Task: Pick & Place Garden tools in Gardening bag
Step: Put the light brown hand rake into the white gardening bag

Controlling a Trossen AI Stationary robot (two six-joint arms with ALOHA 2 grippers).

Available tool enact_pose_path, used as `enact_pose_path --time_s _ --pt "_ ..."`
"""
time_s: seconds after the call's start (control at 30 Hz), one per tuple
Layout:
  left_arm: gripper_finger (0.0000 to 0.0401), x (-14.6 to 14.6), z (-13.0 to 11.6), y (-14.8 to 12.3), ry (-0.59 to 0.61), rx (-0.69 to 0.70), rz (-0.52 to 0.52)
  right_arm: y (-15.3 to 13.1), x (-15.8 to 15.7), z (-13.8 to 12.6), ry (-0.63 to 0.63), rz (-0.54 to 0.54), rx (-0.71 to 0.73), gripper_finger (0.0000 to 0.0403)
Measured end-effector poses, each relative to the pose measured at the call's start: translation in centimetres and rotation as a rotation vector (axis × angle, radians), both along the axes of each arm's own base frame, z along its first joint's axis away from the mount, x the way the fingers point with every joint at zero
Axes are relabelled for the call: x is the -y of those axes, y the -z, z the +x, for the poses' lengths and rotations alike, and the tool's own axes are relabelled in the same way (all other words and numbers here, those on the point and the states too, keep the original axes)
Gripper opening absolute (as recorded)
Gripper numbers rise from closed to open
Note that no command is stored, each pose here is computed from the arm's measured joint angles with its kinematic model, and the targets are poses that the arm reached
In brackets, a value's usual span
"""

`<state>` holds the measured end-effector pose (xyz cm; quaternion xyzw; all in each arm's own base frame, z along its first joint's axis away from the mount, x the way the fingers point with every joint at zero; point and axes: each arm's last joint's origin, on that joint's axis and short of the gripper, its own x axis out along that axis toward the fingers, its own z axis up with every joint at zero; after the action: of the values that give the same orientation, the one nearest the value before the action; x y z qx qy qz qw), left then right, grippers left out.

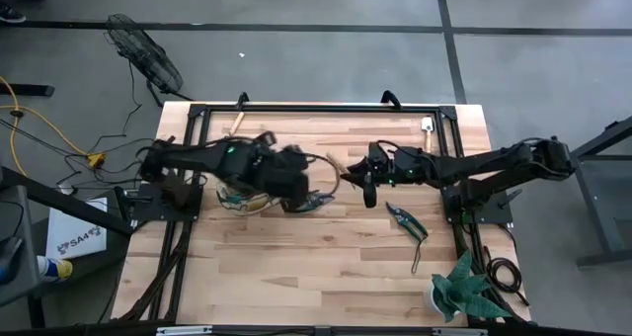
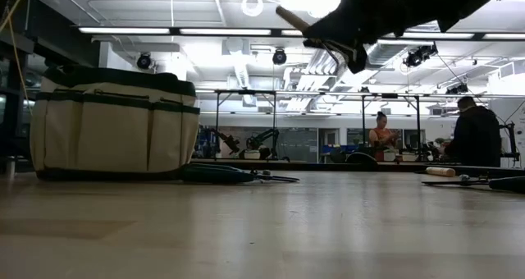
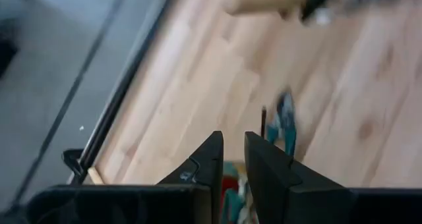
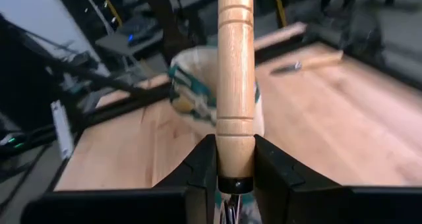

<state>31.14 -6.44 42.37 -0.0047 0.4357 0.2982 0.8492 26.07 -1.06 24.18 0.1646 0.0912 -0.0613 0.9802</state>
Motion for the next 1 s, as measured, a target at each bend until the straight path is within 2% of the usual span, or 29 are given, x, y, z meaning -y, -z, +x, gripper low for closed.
enact_pose_path --time_s 0.17,0.23,0.4,0.53,0.63,0.77,0.9,1.0 --pt "0.0058 1.9 -1.7 -1.5 -0.252 0.328 0.101 -0.6 -0.5 0.1 0.107 -0.081 0.057 0.0059" --pt "0.0058 2.4 -1.9 -1.6 -0.323 0.428 0.101 -1.1 -0.5 0.1 0.14 -0.109 0.102 0.0059" --pt "0.0058 3.0 -0.7 -1.5 -0.373 0.546 0.076 -2.5 -0.4 0.1 0.179 -0.204 0.215 0.0059" --pt "0.0071 2.9 1.1 -2.0 -0.375 0.652 0.073 -3.7 -0.3 0.4 0.198 -0.274 0.238 0.0059" --pt "0.0105 2.5 2.3 -2.3 -0.328 0.659 0.065 -4.3 -0.3 0.6 0.205 -0.309 0.245 0.0059" --pt "0.0173 1.7 3.9 -2.6 -0.268 0.661 0.058 -4.6 -0.3 0.7 0.205 -0.321 0.248 0.0059" --pt "0.023 0.5 5.3 -2.4 -0.263 0.671 0.05 -4.6 -0.3 0.7 0.204 -0.347 0.247 0.0059" --pt "0.0253 -0.1 6.2 -1.6 -0.269 0.645 0.051 -4.7 -0.3 0.7 0.206 -0.356 0.25 0.0059"
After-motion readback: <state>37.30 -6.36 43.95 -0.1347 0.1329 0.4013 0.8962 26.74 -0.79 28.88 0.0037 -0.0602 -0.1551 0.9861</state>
